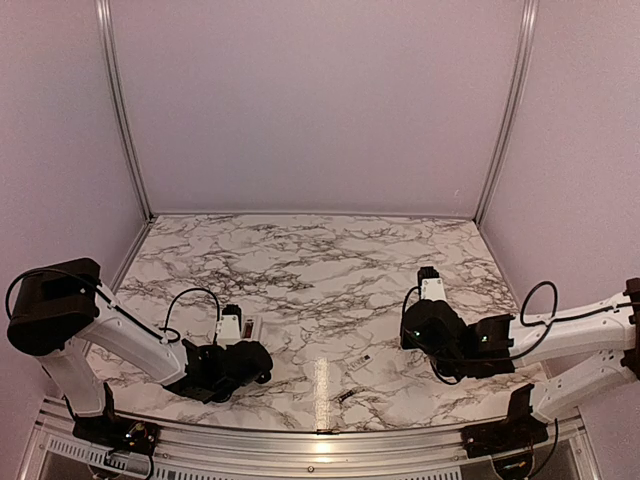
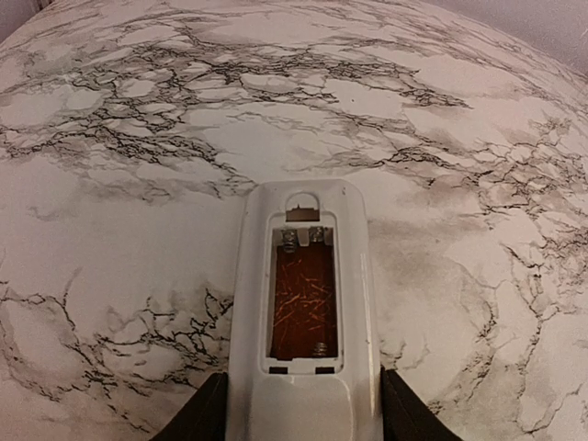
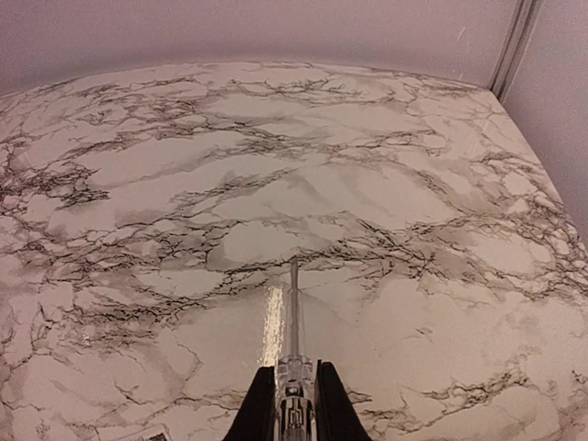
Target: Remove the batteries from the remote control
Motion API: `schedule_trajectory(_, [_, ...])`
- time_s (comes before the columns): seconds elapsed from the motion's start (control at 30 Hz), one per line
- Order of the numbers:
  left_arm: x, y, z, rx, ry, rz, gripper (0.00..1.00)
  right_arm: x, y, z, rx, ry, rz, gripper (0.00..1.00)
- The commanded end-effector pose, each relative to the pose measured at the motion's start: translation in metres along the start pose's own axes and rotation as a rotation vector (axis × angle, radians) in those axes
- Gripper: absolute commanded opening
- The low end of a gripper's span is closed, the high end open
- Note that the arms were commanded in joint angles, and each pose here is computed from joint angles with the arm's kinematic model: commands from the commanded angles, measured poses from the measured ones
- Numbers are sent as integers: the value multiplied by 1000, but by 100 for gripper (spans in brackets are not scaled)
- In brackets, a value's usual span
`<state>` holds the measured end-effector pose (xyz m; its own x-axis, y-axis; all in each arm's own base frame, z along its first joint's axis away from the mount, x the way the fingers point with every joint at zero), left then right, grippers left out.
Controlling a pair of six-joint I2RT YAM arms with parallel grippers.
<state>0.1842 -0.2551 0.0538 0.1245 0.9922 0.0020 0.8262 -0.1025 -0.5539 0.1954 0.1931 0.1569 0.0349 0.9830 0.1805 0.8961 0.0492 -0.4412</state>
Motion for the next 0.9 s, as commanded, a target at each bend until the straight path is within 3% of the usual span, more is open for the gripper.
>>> schedule_trajectory(0.0, [4, -2, 6, 3, 26, -16, 57, -1, -2, -6, -13, 39, -15, 0])
schedule_trajectory(0.23, [2, -3, 5, -2, 28, -10, 85, -4, -3, -6, -18, 46, -18, 0])
schedule_trajectory(0.4, [-2, -9, -3, -16, 24, 12, 98, -6, -5, -7, -22, 50, -19, 0])
schedule_trajectory(0.87, [6, -51, -68, -171, 46, 61, 99, -9, -9, -19, -99, 107, -115, 0])
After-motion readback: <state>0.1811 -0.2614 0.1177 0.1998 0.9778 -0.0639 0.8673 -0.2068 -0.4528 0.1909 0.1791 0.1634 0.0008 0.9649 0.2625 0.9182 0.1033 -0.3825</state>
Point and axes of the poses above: each gripper's point midway between its finger pads, its own y axis out along the fingers, its own x axis along the line the jaws close on, z = x × y, the point moved 6 cm from there along -y, back along the fingers, and after that the axes turned 11 degrees about y, right-handed, at the moved point
